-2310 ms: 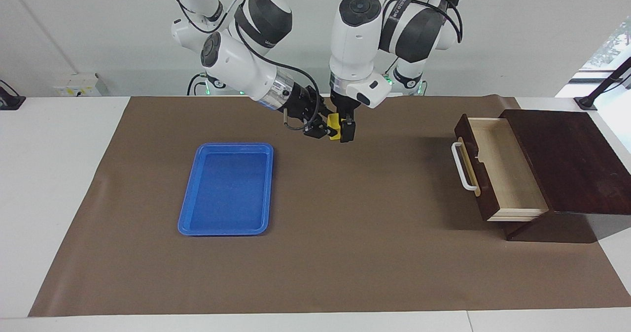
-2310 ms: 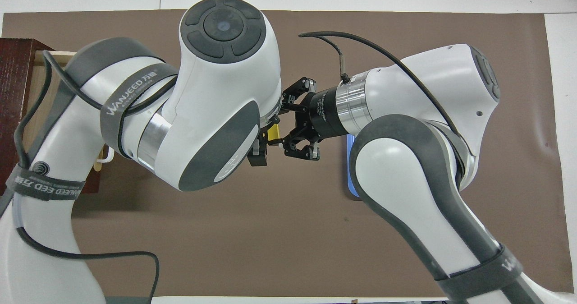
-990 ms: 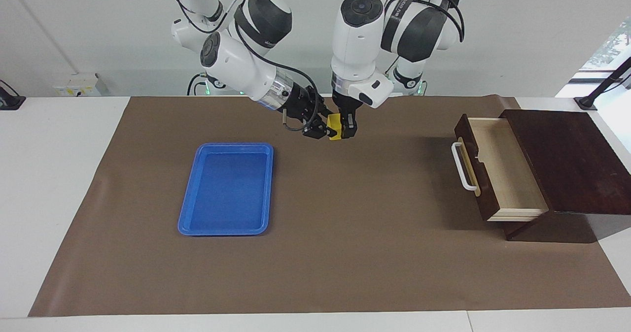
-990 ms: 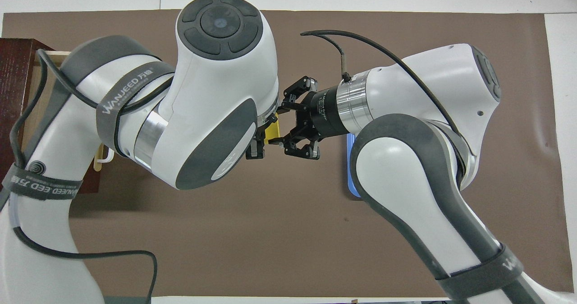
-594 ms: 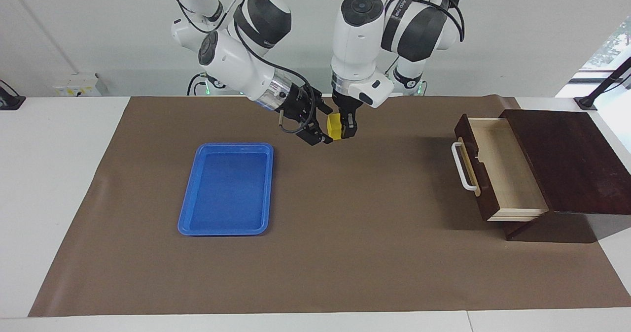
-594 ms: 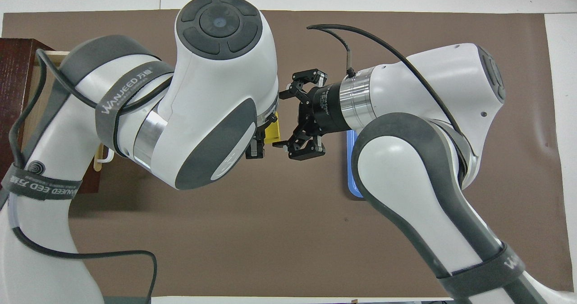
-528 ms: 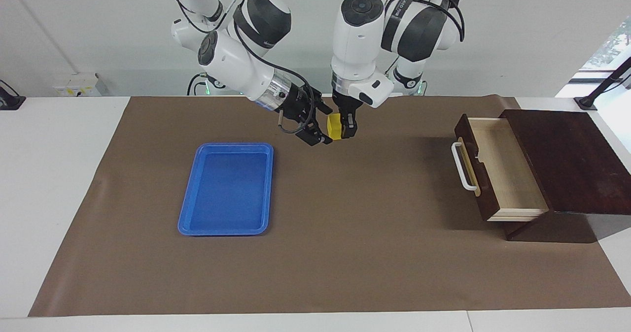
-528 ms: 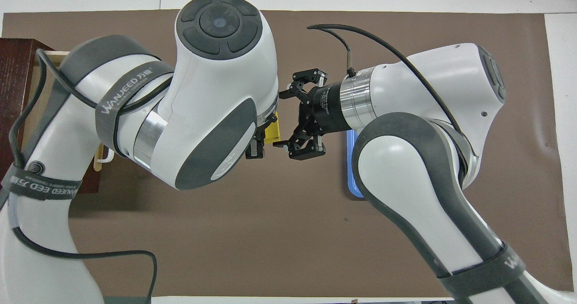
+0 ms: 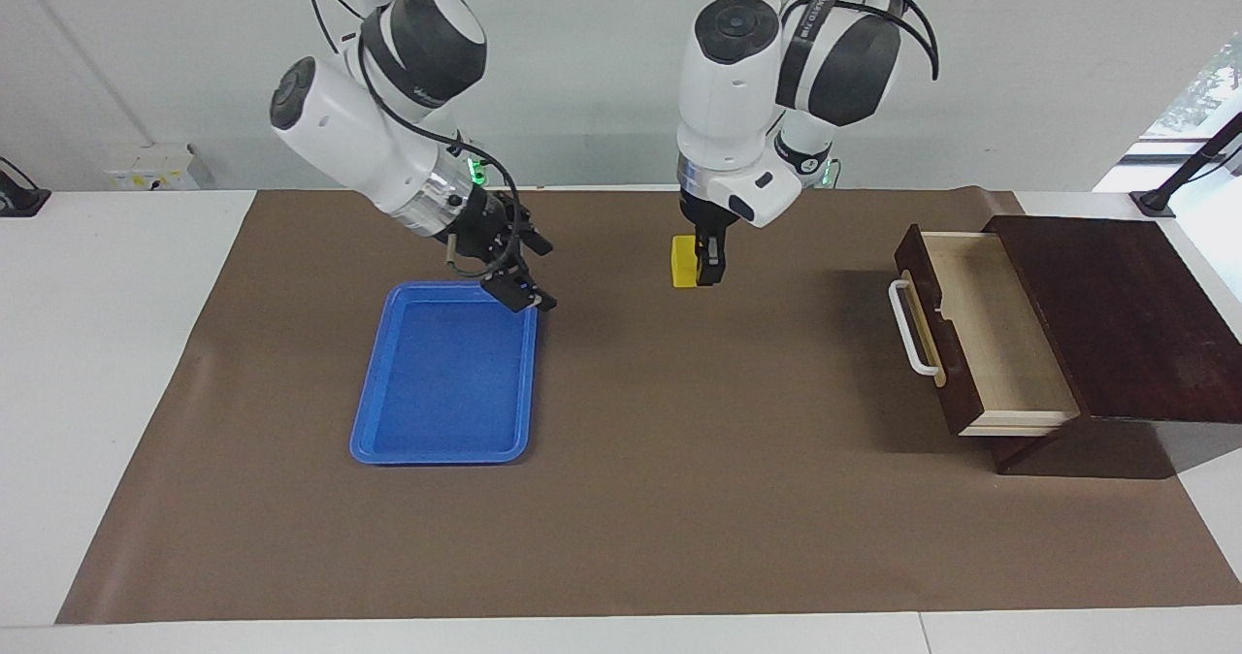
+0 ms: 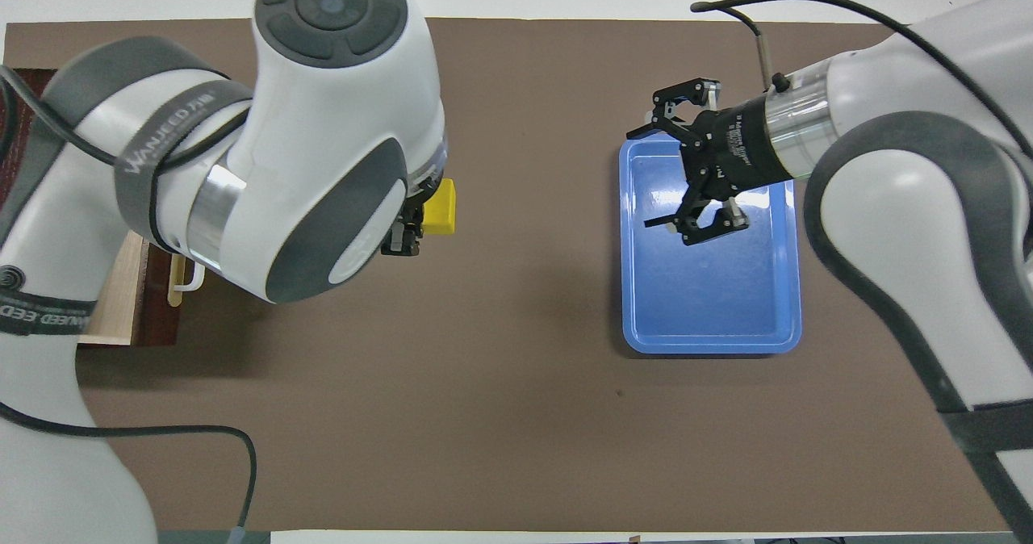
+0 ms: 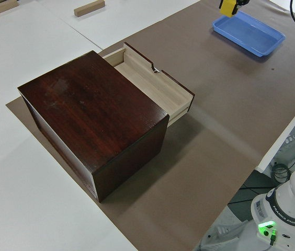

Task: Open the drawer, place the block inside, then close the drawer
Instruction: 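Carry the block to the drawer with the left gripper while the right gripper withdraws, then lower the block into the drawer and open the left gripper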

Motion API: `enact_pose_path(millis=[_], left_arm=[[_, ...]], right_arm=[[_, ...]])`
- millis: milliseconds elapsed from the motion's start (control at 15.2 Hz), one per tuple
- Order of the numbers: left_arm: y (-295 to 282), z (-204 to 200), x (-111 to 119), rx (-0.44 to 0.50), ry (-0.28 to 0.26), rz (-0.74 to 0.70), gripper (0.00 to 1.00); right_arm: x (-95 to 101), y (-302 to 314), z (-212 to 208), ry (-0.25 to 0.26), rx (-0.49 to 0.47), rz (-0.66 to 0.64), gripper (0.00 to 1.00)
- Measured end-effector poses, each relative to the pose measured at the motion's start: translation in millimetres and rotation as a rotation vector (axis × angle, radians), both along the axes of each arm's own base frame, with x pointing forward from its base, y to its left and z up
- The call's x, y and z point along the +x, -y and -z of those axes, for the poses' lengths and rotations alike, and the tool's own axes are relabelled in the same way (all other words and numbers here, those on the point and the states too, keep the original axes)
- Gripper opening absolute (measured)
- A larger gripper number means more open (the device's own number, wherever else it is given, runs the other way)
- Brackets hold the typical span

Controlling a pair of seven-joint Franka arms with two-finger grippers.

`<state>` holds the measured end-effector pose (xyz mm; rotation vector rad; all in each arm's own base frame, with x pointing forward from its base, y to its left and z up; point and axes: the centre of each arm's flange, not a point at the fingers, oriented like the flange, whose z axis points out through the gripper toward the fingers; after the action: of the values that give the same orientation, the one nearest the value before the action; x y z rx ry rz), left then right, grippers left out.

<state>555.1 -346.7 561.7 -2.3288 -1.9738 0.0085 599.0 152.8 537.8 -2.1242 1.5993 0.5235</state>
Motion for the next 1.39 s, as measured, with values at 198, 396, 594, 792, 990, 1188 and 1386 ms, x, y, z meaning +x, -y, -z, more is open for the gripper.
enact_pose_path(millis=[198, 396, 594, 792, 990, 1188, 1386], left_arm=[[-71.0, 8.3, 31.5, 0.012, -0.028, 0.043, 0.56], [-170.1, 7.4, 53.9, 0.005, -0.055, 0.092, 0.56], [-277.2, -4.2, 59.8, -0.014, -0.051, 0.121, 0.56], [-345.6, 1.2, 60.6, -0.019, 0.003, 0.091, 0.56], [-372.2, 29.7, 56.1, -0.016, 0.061, 0.104, 0.56], [-389.3, 50.5, 49.1, -0.012, 0.083, 0.091, 0.56], [-394.2, 76.6, 44.3, -0.013, 0.086, 0.077, 0.56]], right_arm=[[-8.1, 40.4, -4.5, 0.071, -0.102, -0.314, 1.00], [-24.4, 55.2, -21.1, 0.143, -0.200, -0.610, 1.00], [-42.1, 76.8, -43.6, 0.181, -0.249, -0.782, 1.00], [-54.6, 97.7, -62.3, 0.214, -0.323, -0.928, 1.00], [-62.1, 110.4, -77.7, 0.275, -0.369, -1.114, 1.00], [-66.2, 131.0, -87.7, 0.319, -0.392, -1.282, 1.00], [-68.0, 146.9, -102.4, 0.359, -0.417, -1.424, 1.00]])
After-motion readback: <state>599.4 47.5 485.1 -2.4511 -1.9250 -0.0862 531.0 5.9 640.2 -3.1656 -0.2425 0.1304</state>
